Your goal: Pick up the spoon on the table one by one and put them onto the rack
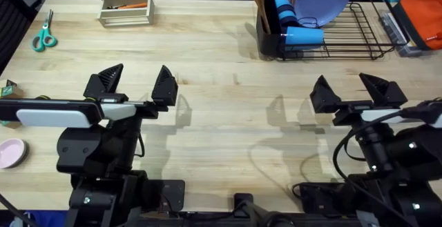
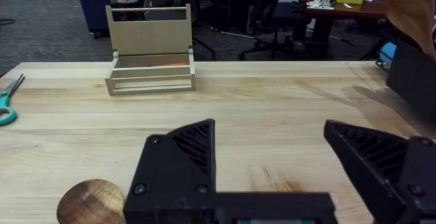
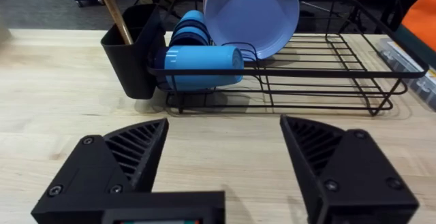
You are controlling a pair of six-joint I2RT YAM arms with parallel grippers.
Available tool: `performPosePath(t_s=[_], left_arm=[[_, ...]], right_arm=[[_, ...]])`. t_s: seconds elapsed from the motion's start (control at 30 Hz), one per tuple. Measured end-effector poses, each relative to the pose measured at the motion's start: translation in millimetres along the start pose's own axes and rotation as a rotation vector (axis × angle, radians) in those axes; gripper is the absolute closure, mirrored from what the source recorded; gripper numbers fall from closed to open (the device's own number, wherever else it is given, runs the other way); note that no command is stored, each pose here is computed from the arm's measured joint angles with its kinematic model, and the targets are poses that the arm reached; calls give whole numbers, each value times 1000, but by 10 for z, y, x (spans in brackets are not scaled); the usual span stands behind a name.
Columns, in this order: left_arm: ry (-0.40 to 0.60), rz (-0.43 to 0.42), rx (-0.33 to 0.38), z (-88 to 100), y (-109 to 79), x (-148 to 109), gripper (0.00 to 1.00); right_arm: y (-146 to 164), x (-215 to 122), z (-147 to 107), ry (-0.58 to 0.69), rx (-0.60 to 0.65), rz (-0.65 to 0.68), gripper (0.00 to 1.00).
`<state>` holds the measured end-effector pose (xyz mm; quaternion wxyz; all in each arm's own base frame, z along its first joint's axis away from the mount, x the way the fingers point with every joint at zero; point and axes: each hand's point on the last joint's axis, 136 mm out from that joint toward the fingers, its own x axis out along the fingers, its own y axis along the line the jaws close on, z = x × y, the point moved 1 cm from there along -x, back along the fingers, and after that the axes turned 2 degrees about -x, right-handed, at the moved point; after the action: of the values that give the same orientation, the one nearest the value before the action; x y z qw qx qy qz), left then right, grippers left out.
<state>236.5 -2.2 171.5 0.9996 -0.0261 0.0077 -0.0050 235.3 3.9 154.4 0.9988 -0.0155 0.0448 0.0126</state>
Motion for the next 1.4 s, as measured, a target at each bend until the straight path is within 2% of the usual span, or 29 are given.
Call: performPosePath(t_s=[0.93,1.03,1.13,1.3,1.33,1.4], left_arm=[[22,7,0,11,8,-18,6],[51,41,0,135,55,-88,8],[71,82,2,355,107,-193,7],[153,122,8,631,151,-296,7],[232,135,13,730,161,-294,7],[291,142,18,805,164,-286,7]], right_arm=[[-27,-21,-29,35,1,-17,5],[-31,-97,-58,112,1,-19,5],[-38,-177,16,159,2,-21,5],[-49,-285,426,191,2,-20,5],[-56,-312,667,242,2,-19,5],[-60,-304,798,292,3,-17,5]])
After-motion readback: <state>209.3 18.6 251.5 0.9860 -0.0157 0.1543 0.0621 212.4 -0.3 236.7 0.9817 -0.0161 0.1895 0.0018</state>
